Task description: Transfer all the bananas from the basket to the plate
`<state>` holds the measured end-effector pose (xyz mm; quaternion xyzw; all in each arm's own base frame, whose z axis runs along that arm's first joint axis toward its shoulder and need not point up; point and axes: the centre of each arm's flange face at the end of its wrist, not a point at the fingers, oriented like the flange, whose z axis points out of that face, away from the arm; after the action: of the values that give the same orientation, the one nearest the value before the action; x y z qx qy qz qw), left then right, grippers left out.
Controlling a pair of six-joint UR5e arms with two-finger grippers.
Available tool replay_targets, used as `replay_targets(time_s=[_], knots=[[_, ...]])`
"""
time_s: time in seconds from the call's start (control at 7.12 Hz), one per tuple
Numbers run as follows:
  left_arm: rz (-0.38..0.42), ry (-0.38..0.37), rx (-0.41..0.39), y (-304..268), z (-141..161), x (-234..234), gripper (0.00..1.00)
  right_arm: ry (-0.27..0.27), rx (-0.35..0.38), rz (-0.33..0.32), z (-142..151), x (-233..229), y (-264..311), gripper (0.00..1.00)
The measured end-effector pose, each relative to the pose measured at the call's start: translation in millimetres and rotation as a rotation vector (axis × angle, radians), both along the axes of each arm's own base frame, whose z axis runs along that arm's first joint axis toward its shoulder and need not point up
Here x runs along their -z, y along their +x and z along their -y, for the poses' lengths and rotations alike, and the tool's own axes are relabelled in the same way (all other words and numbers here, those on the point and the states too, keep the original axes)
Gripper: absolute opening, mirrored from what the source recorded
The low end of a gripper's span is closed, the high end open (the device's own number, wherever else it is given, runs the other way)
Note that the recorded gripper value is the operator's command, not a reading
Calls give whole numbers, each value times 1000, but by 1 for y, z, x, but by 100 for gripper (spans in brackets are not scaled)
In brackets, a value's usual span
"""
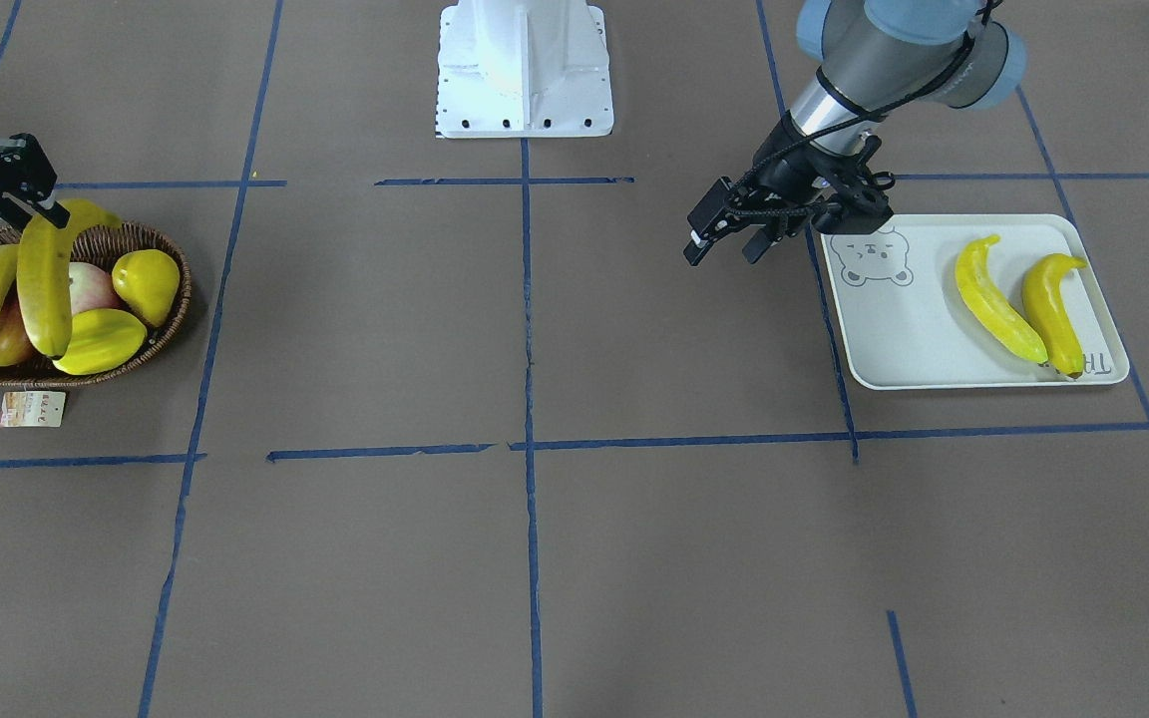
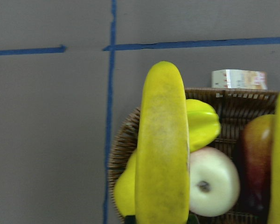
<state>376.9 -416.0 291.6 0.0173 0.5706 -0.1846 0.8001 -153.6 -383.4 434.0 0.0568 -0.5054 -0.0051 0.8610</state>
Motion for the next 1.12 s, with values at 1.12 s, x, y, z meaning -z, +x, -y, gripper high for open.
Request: replay_targets(time_s=[1.12], knots=[[-352,-80,47,35,-6,96,99,-19,-33,339,-28,222,-202,0]])
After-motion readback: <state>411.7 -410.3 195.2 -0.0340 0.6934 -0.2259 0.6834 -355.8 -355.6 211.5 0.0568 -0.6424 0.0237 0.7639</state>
